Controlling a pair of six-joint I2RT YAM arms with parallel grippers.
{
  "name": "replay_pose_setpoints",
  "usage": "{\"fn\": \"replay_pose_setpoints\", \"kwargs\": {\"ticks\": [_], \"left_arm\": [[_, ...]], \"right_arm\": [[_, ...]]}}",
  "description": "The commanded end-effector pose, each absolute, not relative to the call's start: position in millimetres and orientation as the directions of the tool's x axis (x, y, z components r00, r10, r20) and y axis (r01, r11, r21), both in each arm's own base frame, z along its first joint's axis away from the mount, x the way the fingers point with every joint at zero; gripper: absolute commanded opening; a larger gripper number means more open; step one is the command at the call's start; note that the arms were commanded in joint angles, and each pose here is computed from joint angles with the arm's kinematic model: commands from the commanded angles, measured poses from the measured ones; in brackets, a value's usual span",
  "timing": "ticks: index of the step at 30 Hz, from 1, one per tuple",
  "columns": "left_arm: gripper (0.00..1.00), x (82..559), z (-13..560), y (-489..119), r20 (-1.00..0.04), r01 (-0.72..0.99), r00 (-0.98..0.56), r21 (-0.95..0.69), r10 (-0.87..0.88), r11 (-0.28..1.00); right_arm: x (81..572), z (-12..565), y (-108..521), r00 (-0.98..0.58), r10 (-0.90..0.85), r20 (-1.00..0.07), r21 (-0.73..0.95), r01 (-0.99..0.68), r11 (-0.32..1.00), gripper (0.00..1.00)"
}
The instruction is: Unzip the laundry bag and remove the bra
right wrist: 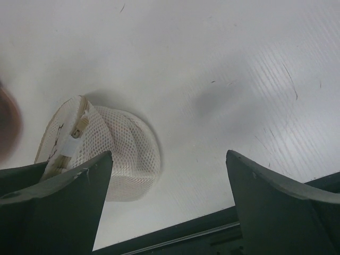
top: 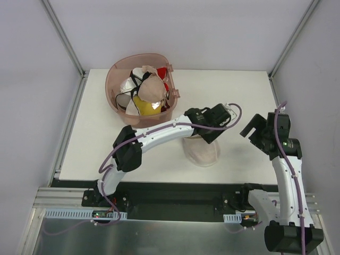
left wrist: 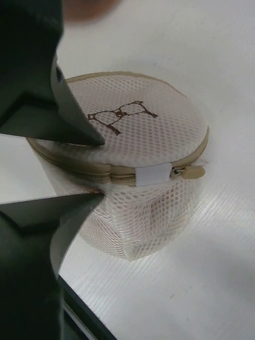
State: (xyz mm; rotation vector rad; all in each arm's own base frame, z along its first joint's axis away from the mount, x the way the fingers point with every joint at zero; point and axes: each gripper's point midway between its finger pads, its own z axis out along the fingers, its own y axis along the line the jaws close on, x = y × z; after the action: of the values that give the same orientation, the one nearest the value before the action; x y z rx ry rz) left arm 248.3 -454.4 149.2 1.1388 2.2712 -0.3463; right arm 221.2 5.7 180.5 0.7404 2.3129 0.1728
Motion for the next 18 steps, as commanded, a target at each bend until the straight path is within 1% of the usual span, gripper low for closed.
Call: {"fn": "replay_pose_setpoints", "kwargs": {"ticks": [1, 2, 3, 4, 6, 7, 8, 10, 11, 12, 13, 14, 15, 17, 18], "left_arm": [[0.30, 246.7, 155.6, -452.6, -0.581, 0.844, -0.409, 0.053, 0.703, 0.534], [0.21, 246.1, 157.5, -453.1, -0.584, 0.849, -0.403, 0.048, 0.705, 0.525], [0.04, 245.4, 160.3, -452.7, -0.586, 0.865, -0.378, 0.054, 0.717, 0.500], [0.00, 244.4, 162.1, -452.3, -0.588, 0.871, -0.370, 0.050, 0.719, 0.489], [0.00, 234.6, 167.3, -448.8, -0.590, 0.902, -0.333, 0.028, 0.736, 0.431], [0.00, 231.0, 169.0, -448.9, -0.598, 0.916, -0.314, 0.014, 0.737, 0.402], [0.00, 227.9, 171.5, -447.5, -0.606, 0.934, -0.268, 0.028, 0.749, 0.356], [0.00, 215.1, 169.7, -437.6, -0.606, 0.955, -0.226, 0.015, 0.763, 0.295], [0.00, 214.2, 171.1, -438.8, -0.623, 0.971, -0.162, 0.039, 0.765, 0.237], [0.00, 210.8, 167.3, -431.3, -0.618, 0.975, -0.139, 0.051, 0.774, 0.216], [0.00, 211.3, 167.5, -430.3, -0.625, 0.978, -0.114, 0.068, 0.773, 0.199], [0.00, 213.9, 170.0, -431.8, -0.640, 0.981, -0.066, 0.099, 0.766, 0.166], [0.00, 210.7, 168.3, -426.8, -0.641, 0.984, -0.037, 0.111, 0.766, 0.140], [0.00, 211.7, 170.8, -425.7, -0.660, 0.983, 0.016, 0.147, 0.751, 0.108], [0.00, 213.0, 175.4, -426.7, -0.690, 0.980, 0.035, 0.166, 0.723, 0.111]], "right_arm": [[218.6, 180.2, 7.1, -0.619, 0.546, -0.564, 0.344, 0.424, 0.838, 0.92], [219.9, 181.1, 11.6, -0.629, 0.545, -0.554, 0.367, 0.403, 0.838, 0.93], [221.4, 178.0, 13.7, -0.641, 0.544, -0.541, 0.374, 0.397, 0.838, 0.93], [225.8, 178.6, 17.2, -0.645, 0.543, -0.538, 0.393, 0.378, 0.838, 0.94], [228.0, 171.5, 33.7, -0.691, 0.540, -0.481, 0.450, 0.334, 0.828, 0.94], [232.5, 171.7, 39.6, -0.695, 0.543, -0.471, 0.480, 0.314, 0.819, 0.95], [232.5, 169.4, 49.7, -0.718, 0.543, -0.435, 0.520, 0.292, 0.803, 0.95], [240.9, 167.2, 61.1, -0.732, 0.558, -0.391, 0.577, 0.277, 0.768, 0.95], [241.7, 169.6, 72.2, -0.749, 0.562, -0.351, 0.626, 0.258, 0.736, 0.95], [248.4, 170.4, 76.9, -0.747, 0.569, -0.344, 0.656, 0.242, 0.715, 0.95], [252.4, 166.0, 81.9, -0.759, 0.575, -0.306, 0.678, 0.250, 0.691, 0.95], [254.1, 168.0, 90.3, -0.762, 0.598, -0.250, 0.721, 0.266, 0.640, 0.95], [260.3, 164.8, 93.8, -0.762, 0.606, -0.230, 0.743, 0.265, 0.615, 0.95], [264.8, 156.9, 104.3, -0.769, 0.631, -0.106, 0.782, 0.327, 0.531, 0.95], [268.9, 151.3, 107.8, -0.767, 0.637, -0.080, 0.800, 0.333, 0.500, 0.94]]}}
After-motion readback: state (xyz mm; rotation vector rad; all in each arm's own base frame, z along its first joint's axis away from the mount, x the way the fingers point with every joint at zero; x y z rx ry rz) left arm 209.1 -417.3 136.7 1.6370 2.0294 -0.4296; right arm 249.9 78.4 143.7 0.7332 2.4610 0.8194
